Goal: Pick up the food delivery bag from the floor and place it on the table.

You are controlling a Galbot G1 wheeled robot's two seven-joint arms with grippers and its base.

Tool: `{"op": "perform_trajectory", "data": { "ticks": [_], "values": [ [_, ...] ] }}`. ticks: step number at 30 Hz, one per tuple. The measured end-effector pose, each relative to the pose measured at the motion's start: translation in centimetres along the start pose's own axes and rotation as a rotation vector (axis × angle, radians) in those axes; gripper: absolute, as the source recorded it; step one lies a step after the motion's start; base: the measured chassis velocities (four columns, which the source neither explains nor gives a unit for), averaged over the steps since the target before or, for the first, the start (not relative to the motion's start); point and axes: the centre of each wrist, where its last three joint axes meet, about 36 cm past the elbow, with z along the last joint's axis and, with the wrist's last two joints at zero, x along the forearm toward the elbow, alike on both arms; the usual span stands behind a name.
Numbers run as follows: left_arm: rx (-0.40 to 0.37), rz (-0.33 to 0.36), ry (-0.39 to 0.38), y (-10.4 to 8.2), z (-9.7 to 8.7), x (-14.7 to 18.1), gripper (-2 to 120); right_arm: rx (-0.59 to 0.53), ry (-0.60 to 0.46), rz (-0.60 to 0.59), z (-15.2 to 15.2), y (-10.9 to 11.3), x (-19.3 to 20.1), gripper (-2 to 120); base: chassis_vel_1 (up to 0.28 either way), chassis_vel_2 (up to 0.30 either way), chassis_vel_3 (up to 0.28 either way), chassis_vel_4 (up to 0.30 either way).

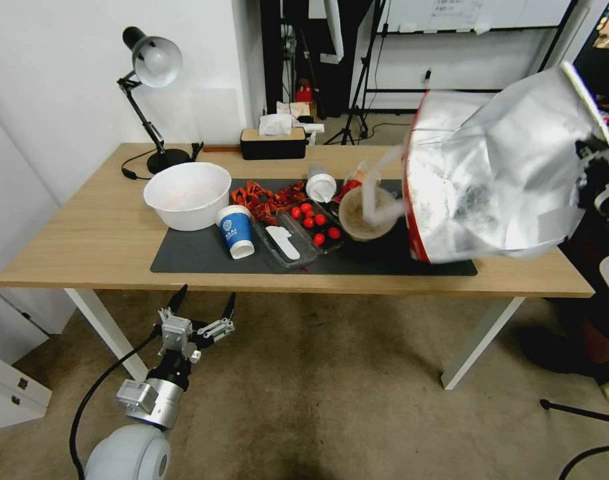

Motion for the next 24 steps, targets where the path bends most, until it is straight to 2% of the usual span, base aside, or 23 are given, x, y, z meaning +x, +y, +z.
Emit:
{"op": "perform_trajectory", "data": {
  "ticks": [2,12,14,15,17,19,21,23,24],
  "values": [
    [0.0,0.001,0.001,0.0,0.0,0.0,100,0.01,0.006,0.014,0.2,-0.8,-0.6,0,0.0,0.0,0.0,0.0],
    [0.001,-0.002,-0.002,0.0,0.0,0.0,100,0.064,0.031,-0.012,-0.3,-1.9,-1.7,1,0.0,0.0,0.0,0.0],
    [0.001,-0.002,-0.004,0.0,0.0,0.0,100,0.073,0.03,-0.019,-0.4,-2.1,-1.9,10,0.0,0.0,0.0,0.0],
    [0.001,-0.002,-0.004,0.0,0.0,0.0,100,0.073,0.03,-0.019,-0.4,-2.1,-1.9,10,0.0,0.0,0.0,0.0],
    [0.001,-0.002,-0.005,0.0,0.0,-0.1,100,0.085,0.028,-0.041,-0.3,-2.3,-1.9,22,0.0,0.0,0.0,0.0],
    [0.001,-0.002,-0.005,0.0,0.0,-0.1,100,0.088,0.025,-0.047,-0.3,-2.4,-2.0,25,0.0,0.0,0.0,0.0],
    [0.002,-0.001,-0.008,0.0,0.0,-0.2,100,0.097,0.003,-0.081,-0.4,-2.6,-2.1,37,0.0,0.0,0.0,0.0],
    [0.002,-0.001,-0.009,0.0,0.0,-0.2,100,0.1,-0.004,-0.091,-0.4,-2.7,-2.2,39,0.0,0.0,0.0,0.0],
    [0.003,-0.003,-0.01,0.0,-0.1,-0.3,100,0.115,-0.033,-0.126,-0.5,-2.9,-2.4,47,0.0,0.0,0.0,0.0]
  ]
}}
